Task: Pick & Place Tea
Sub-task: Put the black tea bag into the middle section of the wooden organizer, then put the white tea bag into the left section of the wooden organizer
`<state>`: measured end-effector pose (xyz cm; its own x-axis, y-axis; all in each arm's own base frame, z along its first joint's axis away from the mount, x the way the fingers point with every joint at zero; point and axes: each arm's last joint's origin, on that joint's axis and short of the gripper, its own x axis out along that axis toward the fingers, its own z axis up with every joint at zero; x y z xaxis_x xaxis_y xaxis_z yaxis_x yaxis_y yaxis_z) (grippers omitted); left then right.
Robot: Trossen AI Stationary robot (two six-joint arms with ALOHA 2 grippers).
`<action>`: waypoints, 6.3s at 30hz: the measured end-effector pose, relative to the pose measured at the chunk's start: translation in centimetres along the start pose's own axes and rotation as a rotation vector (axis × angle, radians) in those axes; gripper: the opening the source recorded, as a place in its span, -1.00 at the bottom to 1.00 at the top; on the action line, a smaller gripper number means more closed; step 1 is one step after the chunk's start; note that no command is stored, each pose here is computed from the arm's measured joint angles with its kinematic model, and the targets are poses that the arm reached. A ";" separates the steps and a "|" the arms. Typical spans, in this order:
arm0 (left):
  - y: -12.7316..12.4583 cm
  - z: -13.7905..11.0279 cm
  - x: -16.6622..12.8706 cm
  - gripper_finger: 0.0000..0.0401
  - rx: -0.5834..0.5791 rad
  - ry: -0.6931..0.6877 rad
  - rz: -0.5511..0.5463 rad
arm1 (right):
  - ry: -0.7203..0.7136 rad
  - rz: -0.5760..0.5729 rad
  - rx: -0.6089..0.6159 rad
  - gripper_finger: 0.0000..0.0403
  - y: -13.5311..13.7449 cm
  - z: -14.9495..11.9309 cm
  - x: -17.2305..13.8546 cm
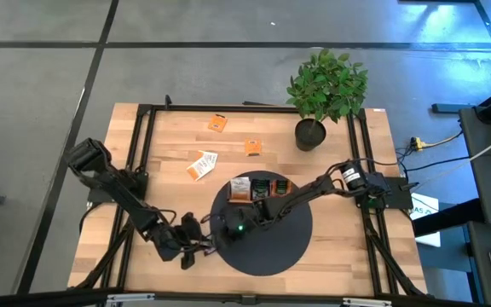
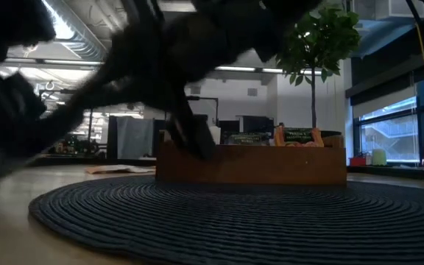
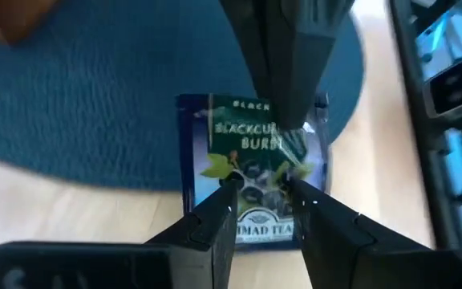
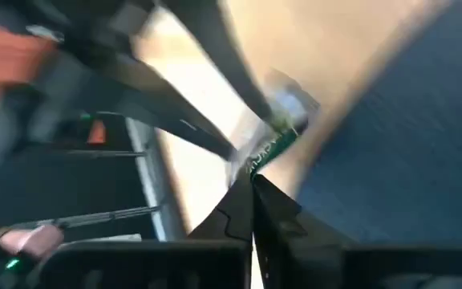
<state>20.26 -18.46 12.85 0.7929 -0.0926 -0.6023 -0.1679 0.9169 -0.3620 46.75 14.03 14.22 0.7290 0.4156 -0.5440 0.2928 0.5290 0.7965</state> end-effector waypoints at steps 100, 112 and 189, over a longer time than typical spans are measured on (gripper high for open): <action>4.9 8.1 -1.4 -0.42 -0.200 -0.190 0.171 | 0.493 -0.692 -0.633 -0.57 -2.9 7.1 -14.3; 8.5 7.1 -1.6 -0.42 -0.382 -0.084 0.464 | 0.271 -0.593 -0.654 -0.58 1.8 8.1 -19.3; 0.4 -4.7 -3.3 -0.42 -0.271 0.231 0.177 | -0.035 0.061 -0.130 -0.11 3.5 0.9 0.1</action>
<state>14.85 -19.58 11.32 0.5905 -0.0553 -0.8051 -0.4631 0.7938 -0.3942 48.43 15.27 17.20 0.7646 0.4254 -0.4842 0.1662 0.5957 0.7858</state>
